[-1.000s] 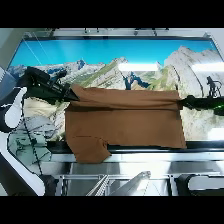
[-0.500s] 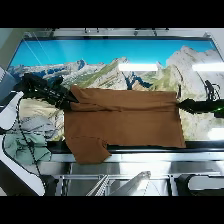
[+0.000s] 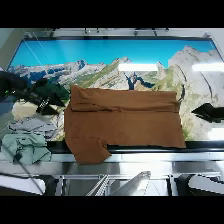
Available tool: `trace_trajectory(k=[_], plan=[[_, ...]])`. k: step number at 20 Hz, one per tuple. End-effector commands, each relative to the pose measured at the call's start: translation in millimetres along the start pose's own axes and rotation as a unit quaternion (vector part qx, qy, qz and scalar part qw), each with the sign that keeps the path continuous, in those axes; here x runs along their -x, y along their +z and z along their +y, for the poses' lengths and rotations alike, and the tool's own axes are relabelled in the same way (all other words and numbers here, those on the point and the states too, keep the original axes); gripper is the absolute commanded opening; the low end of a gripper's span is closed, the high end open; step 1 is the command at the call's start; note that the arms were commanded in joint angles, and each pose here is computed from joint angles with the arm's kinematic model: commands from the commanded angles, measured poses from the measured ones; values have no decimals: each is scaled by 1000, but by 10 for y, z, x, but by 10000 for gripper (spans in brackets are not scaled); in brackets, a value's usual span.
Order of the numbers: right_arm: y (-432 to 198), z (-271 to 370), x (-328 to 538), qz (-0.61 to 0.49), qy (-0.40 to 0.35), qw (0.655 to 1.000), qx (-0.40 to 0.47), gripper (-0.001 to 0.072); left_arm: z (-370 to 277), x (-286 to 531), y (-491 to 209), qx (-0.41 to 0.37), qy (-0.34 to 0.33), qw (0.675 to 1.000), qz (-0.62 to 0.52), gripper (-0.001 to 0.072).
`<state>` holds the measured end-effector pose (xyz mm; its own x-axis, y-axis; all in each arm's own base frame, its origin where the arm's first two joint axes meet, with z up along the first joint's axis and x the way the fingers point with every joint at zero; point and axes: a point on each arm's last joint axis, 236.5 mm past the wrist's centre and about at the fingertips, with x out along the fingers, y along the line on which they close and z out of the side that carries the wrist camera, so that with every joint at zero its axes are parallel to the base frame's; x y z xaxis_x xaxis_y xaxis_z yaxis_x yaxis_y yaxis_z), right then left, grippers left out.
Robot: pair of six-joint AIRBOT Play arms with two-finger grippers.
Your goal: Fold the shirts.
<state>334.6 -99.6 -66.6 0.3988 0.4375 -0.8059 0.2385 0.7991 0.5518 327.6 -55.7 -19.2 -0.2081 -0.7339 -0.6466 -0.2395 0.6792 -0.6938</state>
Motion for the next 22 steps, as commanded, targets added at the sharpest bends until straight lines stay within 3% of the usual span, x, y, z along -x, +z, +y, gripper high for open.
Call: trace_trajectory(k=[1,6,10,15,20,21,22], plan=[[-23,154,-84,-36,48,997,-43,423,240,-215,-652,58,15,998,-19,589],[-85,361,-170,-44,98,993,-53,422,602,-1028,-1398,138,12,990,-29,562],[-92,432,-155,-43,113,992,-43,422,758,-1283,-1354,163,11,981,-107,561],[33,636,-83,-70,158,985,-30,422,916,-1289,-1177,169,26,967,-190,561],[101,702,-50,-84,173,981,-31,421,484,-1271,-1132,126,-52,970,-203,554],[102,702,-49,-84,173,981,-32,421,464,-1301,-1150,116,-48,972,-198,416],[104,707,-47,-84,174,981,-32,421,461,-1325,-1142,110,-42,973,-198,352]])
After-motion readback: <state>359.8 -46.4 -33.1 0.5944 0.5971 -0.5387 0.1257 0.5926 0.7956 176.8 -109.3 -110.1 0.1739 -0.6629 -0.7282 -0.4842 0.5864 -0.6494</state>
